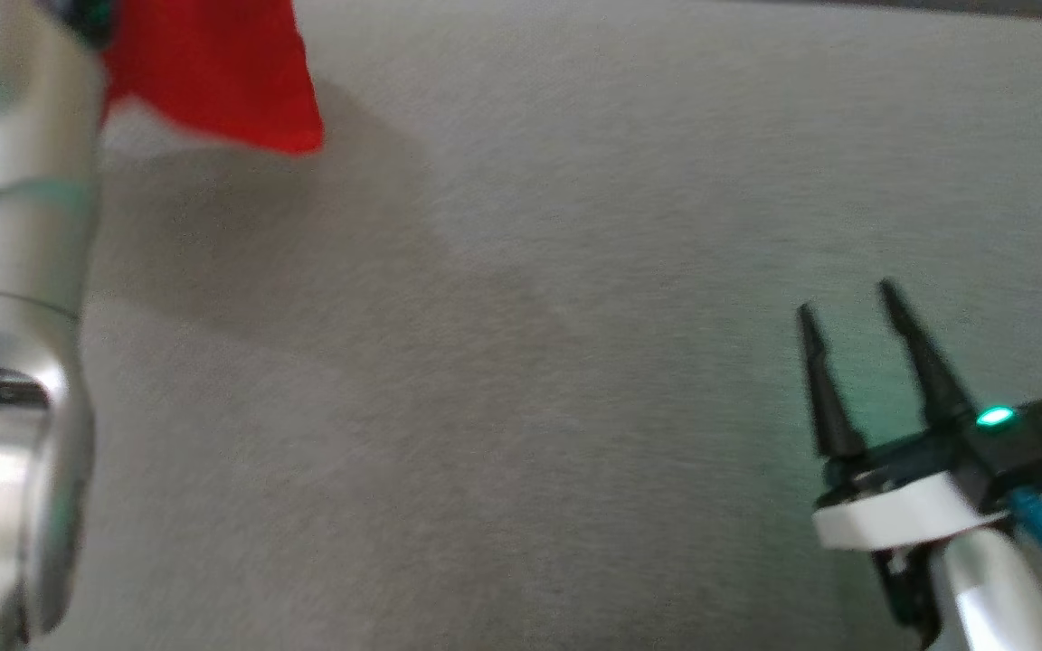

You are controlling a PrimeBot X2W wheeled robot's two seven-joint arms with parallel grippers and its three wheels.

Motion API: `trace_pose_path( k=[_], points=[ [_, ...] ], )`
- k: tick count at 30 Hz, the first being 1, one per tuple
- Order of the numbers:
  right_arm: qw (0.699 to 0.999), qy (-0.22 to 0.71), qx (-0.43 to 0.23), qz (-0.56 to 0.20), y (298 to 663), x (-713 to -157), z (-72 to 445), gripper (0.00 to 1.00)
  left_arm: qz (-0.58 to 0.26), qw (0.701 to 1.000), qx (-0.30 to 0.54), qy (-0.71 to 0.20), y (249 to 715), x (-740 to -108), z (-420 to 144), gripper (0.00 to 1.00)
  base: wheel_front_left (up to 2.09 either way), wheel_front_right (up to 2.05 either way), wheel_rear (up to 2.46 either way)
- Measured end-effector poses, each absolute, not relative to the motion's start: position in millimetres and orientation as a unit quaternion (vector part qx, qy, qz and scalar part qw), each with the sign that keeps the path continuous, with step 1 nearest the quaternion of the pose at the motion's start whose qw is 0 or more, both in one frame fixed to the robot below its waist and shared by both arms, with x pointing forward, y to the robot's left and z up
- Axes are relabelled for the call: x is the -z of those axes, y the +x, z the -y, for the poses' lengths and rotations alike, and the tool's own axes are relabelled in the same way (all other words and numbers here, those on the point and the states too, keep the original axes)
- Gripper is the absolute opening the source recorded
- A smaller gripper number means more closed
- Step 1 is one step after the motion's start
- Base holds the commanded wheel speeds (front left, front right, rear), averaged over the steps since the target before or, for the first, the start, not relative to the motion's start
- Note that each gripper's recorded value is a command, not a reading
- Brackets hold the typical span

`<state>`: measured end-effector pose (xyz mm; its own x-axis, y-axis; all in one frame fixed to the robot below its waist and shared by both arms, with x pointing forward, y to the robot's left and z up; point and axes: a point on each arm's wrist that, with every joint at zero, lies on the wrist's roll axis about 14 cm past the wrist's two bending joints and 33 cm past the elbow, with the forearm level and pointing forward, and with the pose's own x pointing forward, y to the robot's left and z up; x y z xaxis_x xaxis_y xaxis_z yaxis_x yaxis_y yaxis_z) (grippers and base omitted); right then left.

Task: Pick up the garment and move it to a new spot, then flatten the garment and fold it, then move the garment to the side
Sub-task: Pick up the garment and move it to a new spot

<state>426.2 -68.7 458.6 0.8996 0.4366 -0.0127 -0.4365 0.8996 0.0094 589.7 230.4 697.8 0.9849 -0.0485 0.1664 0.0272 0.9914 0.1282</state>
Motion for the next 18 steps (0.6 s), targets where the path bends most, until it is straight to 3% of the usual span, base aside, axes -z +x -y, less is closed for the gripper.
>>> trace_pose_path(
  k=[5,9,13,18],
  points=[
    [0.984,0.008,-0.18,0.002,397,-476,92,1.0,0.135,0.979,0.15,0.02,577,-761,-129,0.0,0.0,0.0,0.0],
    [0.991,0.012,-0.135,0.02,381,-491,116,1.0,0.171,0.961,0.215,0.011,562,-799,-84,0.0,0.0,0.0,0.0],
    [0.995,0.014,-0.1,0.023,358,-496,136,1.0,0.171,0.943,0.284,0.001,546,-798,-30,0.0,0.0,0.0,0.0],
    [0.998,0.01,-0.045,0.037,341,-506,169,1.0,0.135,0.915,0.38,-0.018,517,-752,44,0.0,0.0,0.0,0.0]
  ],
)
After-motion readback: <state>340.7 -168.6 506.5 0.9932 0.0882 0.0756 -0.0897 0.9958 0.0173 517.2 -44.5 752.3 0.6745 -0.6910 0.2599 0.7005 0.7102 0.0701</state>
